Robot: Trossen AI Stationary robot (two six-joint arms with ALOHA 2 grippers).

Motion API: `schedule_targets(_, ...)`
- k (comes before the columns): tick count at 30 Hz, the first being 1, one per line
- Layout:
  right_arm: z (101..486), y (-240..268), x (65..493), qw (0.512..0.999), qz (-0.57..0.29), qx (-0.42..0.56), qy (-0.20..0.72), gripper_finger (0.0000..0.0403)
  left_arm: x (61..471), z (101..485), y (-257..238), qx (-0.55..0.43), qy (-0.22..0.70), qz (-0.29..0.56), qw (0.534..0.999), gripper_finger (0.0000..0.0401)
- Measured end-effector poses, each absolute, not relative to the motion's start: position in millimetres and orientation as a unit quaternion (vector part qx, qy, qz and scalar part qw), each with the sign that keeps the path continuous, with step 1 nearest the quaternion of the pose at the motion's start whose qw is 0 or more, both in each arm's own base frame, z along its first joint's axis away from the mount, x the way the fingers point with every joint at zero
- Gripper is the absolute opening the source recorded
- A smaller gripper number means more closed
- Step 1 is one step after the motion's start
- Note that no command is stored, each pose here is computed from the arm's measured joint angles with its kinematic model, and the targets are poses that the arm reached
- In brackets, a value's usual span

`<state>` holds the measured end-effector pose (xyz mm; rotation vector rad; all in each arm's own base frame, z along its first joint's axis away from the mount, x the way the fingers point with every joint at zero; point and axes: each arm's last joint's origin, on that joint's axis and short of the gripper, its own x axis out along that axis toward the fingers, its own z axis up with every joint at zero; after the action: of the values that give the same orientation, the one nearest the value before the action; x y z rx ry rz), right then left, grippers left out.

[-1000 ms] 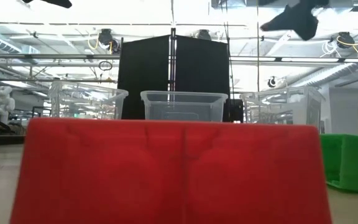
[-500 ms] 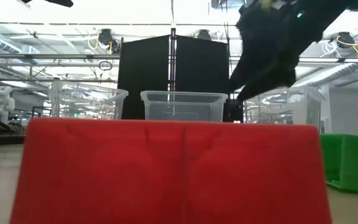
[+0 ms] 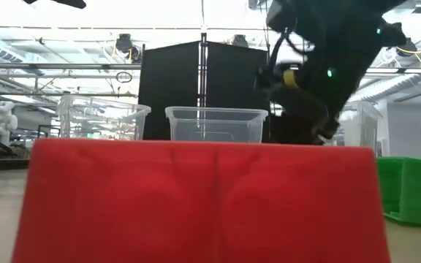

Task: Sort blocks
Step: Put the green game piece into the right transparent bin

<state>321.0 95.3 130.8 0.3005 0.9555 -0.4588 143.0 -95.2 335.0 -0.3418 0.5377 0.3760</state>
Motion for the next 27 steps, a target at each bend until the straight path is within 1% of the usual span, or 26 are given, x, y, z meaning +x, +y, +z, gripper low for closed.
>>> schedule_targets(4,116.5,96.8,322.8,0.835,-0.216,0.163,0.479,0.0262,142.6,334.6,-94.8,-0.162,0.265,0.184,0.932,0.0336)
schedule_targets(6,108.0,96.7,321.7,0.823,-0.229,0.17,0.492,0.0248,142.4,334.4,-94.6,-0.159,0.267,0.185,0.932,0.0336)
schedule_targets(8,103.6,97.4,321.7,0.816,-0.238,0.18,0.494,0.0216,142.4,334.4,-94.6,-0.159,0.267,0.185,0.932,0.0336)
schedule_targets(11,102.8,99.5,321.5,0.815,-0.243,0.189,0.491,0.0135,142.3,334.3,-94.6,-0.158,0.267,0.185,0.932,0.0336)
schedule_targets(12,103.1,99.4,321.0,0.814,-0.243,0.191,0.492,0.0116,142.3,334.3,-94.6,-0.158,0.267,0.185,0.932,0.0336)
schedule_targets(16,109.8,97.8,320.1,0.816,-0.235,0.195,0.491,0.0119,141.2,333.2,-93.6,-0.151,0.273,0.188,0.931,0.0336)
schedule_targets(21,137.0,92.8,320.6,0.828,-0.223,0.2,0.474,0.0119,140.4,332.4,-92.9,-0.145,0.278,0.19,0.93,0.0336)
schedule_targets(24,175.0,86.1,325.6,0.86,-0.208,0.203,0.42,0.0119,139.7,331.7,-92.3,-0.14,0.282,0.192,0.93,0.0336)
schedule_targets(27,207.7,72.1,320.2,0.879,-0.229,0.185,0.376,0.0119,139.8,331.8,-92.4,-0.133,0.283,0.19,0.931,0.0336)
